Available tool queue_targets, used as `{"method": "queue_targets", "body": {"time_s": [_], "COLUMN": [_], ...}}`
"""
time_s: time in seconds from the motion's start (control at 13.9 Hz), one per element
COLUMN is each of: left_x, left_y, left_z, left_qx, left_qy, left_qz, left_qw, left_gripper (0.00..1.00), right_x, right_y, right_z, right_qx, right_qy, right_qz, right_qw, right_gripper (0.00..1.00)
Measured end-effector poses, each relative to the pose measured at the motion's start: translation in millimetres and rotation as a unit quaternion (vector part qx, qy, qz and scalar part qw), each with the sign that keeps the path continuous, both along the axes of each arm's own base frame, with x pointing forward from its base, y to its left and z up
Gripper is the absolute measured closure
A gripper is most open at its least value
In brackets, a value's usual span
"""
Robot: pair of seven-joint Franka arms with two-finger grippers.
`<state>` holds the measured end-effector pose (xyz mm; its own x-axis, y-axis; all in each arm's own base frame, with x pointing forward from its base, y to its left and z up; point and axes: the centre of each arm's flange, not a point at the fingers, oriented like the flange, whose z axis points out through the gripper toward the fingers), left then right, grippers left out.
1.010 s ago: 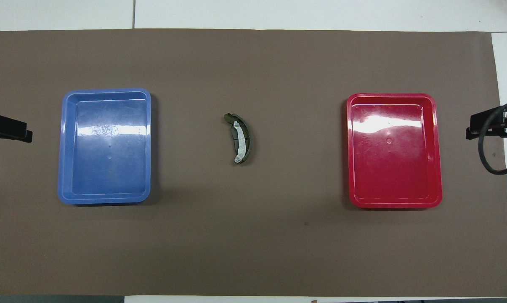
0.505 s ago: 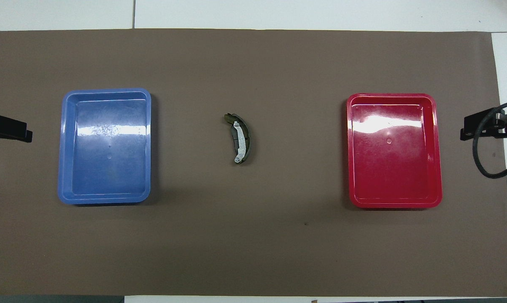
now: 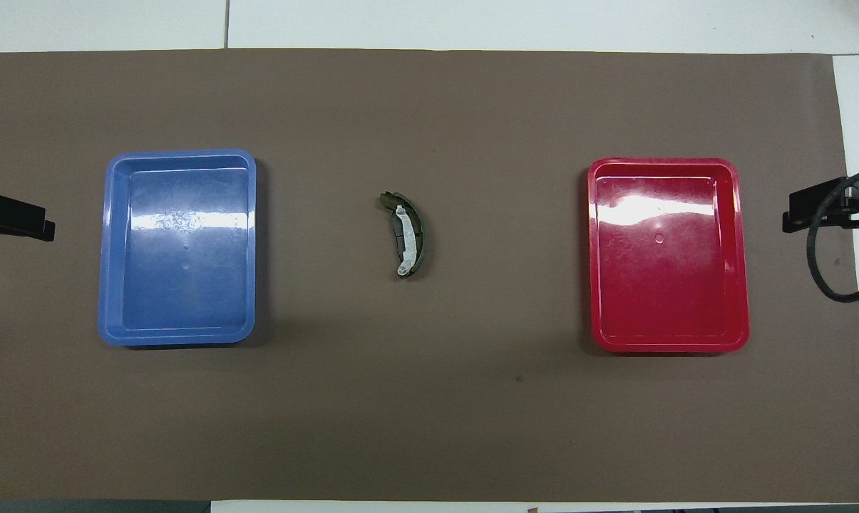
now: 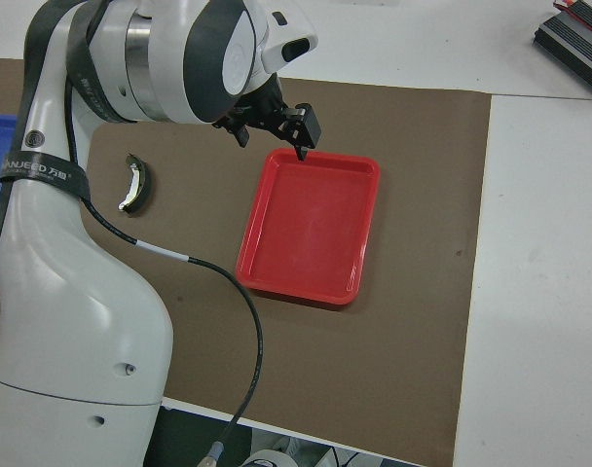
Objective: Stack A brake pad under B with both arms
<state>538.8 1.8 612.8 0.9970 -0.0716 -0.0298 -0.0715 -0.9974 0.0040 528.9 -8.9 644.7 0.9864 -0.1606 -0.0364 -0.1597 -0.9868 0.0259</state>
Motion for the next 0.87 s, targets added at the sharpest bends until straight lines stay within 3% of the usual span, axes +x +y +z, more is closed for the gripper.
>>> {"method": "queue_targets", "body": {"time_s": [0.87], "left_x": [0.0], "left_y": [0.0], "left_z": [0.0], "left_qx": [0.0], "left_qy": [0.0], "left_qz": [0.0], "left_qw": [1.0], "left_gripper": [0.0], "right_x": [0.3], "right_y": [8.3], "right_z": [-3.8], "right_qx": [-0.002], "right_qy": [0.004], "right_qz": [0.009], "right_qw": [1.0], "right_gripper": [0.0]}}
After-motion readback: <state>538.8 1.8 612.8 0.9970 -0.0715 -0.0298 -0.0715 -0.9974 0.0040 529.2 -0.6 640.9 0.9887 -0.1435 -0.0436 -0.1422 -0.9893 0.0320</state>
